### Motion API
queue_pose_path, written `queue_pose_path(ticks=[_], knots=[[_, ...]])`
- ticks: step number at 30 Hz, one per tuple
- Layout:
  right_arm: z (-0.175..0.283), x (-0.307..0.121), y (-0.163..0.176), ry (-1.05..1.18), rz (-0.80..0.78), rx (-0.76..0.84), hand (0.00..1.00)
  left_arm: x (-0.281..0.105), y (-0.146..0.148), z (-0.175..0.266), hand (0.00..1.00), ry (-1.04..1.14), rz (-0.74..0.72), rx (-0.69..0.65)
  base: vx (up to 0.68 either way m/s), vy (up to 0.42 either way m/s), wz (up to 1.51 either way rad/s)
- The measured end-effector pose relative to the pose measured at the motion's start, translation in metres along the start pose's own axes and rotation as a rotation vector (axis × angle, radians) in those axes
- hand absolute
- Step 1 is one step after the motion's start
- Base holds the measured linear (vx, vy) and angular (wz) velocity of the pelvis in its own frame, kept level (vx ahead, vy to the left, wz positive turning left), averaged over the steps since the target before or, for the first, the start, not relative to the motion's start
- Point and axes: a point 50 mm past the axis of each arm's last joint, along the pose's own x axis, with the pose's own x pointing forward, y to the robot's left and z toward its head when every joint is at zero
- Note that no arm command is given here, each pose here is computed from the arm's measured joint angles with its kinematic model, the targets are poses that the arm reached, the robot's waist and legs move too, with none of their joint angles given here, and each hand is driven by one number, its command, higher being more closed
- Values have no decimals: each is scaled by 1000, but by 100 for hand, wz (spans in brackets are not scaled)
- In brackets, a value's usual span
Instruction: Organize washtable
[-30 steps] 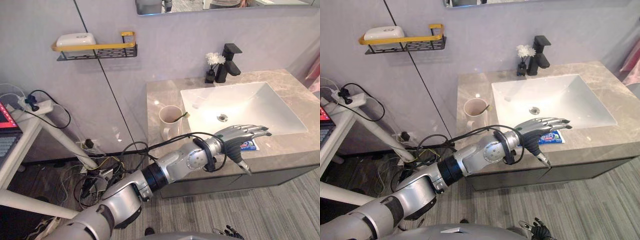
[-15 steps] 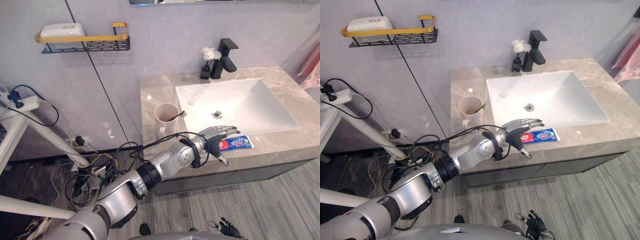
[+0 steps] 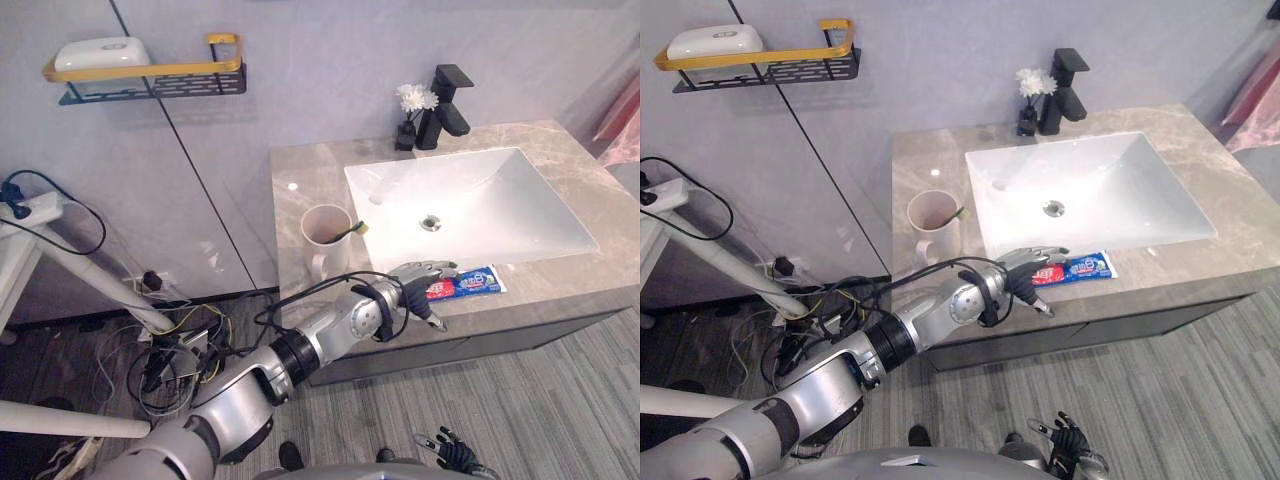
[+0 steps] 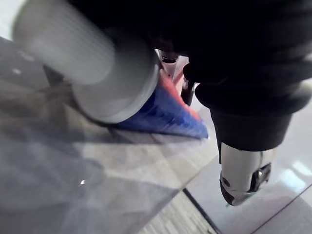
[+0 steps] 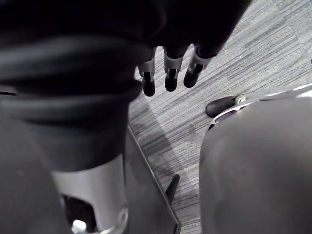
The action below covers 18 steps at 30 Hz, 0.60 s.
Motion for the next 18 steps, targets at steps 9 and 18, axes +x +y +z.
queue_pose_path(ticks=[9,18], knots=[[1,0,-1,-2,0,-12,0,0,13,-4,100,16,72,-21,16,-10,-4],[7,1,1,-24,4,-25,0,1,11,-2,100,6,57,-15,-1,0,0]])
